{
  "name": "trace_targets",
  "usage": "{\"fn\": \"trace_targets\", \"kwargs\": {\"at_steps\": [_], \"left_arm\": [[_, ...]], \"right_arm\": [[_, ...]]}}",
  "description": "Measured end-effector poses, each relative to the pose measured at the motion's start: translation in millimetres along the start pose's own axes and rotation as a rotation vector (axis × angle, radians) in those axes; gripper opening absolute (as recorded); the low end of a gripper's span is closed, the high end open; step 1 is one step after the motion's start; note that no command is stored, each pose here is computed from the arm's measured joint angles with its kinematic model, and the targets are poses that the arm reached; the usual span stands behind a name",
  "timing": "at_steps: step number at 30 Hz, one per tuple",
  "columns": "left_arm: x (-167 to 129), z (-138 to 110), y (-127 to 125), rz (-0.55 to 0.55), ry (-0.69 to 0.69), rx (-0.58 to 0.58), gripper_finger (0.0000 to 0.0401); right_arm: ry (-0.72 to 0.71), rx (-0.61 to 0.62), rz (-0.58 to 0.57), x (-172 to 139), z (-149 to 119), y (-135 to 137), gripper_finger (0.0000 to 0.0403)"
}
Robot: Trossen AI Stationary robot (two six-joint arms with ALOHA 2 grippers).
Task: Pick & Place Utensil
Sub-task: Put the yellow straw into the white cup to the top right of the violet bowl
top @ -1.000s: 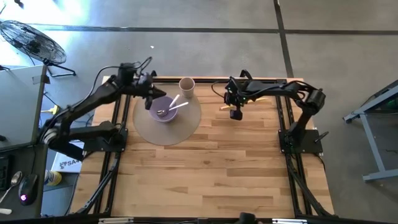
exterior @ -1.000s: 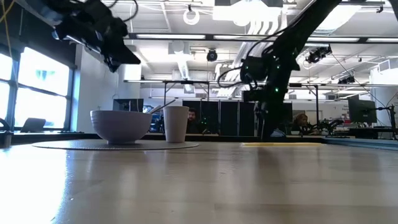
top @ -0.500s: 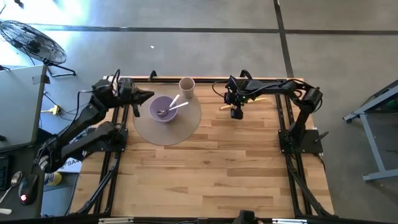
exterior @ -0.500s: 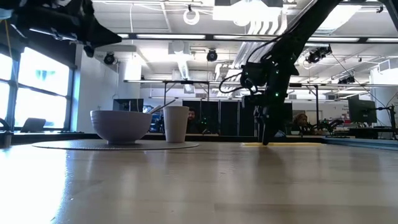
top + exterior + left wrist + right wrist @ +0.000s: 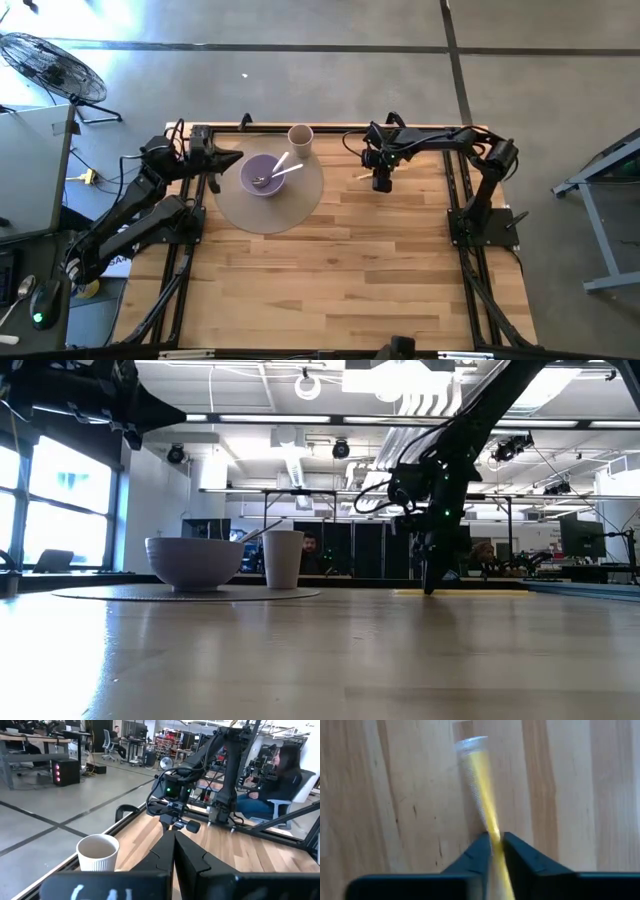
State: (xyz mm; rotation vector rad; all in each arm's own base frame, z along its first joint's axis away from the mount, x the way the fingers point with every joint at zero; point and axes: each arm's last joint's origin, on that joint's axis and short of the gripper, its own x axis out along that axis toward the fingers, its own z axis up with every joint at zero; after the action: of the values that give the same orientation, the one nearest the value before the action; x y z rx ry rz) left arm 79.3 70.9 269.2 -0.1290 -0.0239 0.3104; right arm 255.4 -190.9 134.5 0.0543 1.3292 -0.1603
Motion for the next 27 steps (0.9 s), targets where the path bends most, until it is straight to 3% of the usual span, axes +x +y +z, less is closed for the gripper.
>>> {"fn": "trace_targets", "kwargs": {"at_steps": [4, 10, 23, 27], "left_arm": [[0, 0, 0, 0.001, -0.001, 0.000, 0.0005], [0, 0, 0, 0.002, 0.000, 0.000, 0.0005], [0, 0, 0, 0.002, 0.000, 0.000, 0.0005], [0, 0, 0, 0.002, -0.001, 0.000, 0.0005]], "right_arm": [[0.006, 0.006, -0.012, 1, -1, -3, 0.0009], [0.004, 0.007, -0.040, 1, 0, -4, 0.0025], [-0.073, 0.280, -0.069, 2, 12, 3, 0.0006], [-0.141, 0.325, -0.075, -12, 27, 4, 0.0003]]}}
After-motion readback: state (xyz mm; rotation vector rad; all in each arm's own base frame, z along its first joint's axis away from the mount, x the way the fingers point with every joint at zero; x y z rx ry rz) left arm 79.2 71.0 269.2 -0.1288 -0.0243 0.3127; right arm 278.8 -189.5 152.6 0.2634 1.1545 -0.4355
